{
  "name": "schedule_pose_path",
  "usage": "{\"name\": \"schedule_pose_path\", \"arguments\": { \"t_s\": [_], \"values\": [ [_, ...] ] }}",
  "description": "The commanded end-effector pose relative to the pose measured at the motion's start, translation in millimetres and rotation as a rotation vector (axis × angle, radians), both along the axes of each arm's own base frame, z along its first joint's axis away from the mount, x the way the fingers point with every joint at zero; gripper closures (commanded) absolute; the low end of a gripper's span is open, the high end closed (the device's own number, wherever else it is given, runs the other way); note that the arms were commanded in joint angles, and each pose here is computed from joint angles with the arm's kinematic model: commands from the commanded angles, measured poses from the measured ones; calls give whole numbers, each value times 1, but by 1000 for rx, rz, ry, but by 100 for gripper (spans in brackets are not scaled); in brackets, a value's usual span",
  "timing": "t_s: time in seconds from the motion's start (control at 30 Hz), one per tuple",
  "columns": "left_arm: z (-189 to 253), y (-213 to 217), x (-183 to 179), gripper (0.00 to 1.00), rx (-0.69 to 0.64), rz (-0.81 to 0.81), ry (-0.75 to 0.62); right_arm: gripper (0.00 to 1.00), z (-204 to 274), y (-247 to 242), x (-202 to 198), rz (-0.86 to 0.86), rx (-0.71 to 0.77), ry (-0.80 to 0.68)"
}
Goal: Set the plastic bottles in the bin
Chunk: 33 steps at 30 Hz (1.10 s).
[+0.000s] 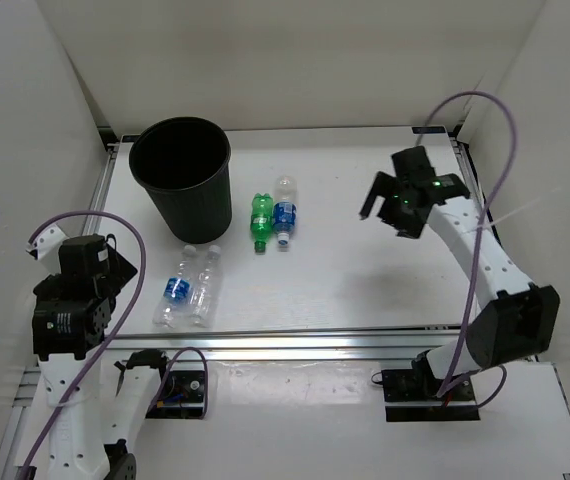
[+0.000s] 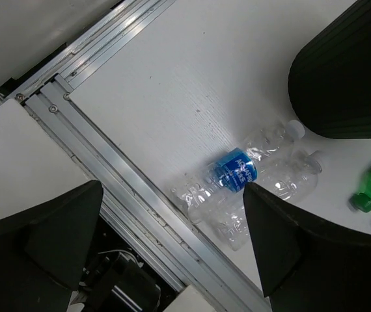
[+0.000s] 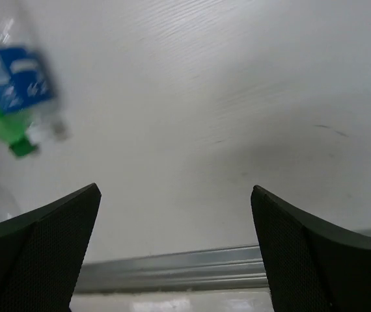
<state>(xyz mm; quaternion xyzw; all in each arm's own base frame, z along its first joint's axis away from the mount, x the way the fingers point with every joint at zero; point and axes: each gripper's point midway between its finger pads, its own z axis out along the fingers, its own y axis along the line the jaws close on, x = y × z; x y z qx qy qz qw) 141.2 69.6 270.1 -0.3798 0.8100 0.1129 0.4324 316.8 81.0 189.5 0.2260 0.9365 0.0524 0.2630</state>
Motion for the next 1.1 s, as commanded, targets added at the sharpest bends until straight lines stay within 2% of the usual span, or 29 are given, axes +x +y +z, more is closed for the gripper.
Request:
{"name": "schedule_pose_path", "arguments": {
  "t_s": [0.0,0.03,0.07,0.1,0.13,0.17,0.2,0.23,0.3,0.37,0.43,0.47,0.57,0.77,1.07],
  "values": [
    [-7,1,-2,0,5,1,51,0,-2,80,20,413,160,-56],
    [-5,1,1,0,5,1,36,0,-24,98,27,474,224,21],
    [-7,1,5,0,11,-4,33,0,-8,117,42,531,290,2],
    [-11,0,9,0,15,-21,38,0,-38,129,51,538,327,118],
    [-12,2,11,0,24,-12,27,0,-38,143,50,569,374,168],
    [-21,5,12,0,33,-3,48,0,-22,162,62,634,407,119],
    [-24,4,15,0,12,19,29,0,-30,170,71,661,432,114],
    [-25,4,17,0,12,19,25,0,-23,184,82,699,447,44],
    [-25,1,23,0,-12,19,0,0,-16,200,99,698,482,-7],
    [-27,-3,27,0,-28,2,-8,0,-12,204,117,664,547,-16],
    [-31,-5,31,0,-34,-4,-1,0,-30,215,134,668,612,22],
    [-31,-5,31,0,-35,-4,-1,0,-18,218,137,685,625,-4],
    [-39,-6,30,0,-43,-11,21,0,-47,226,149,670,655,31],
    [-44,-7,27,0,-39,-29,59,0,-87,234,155,652,700,86],
    [-44,-12,28,0,-41,-76,101,0,-113,252,178,668,787,78]
  ]
}}
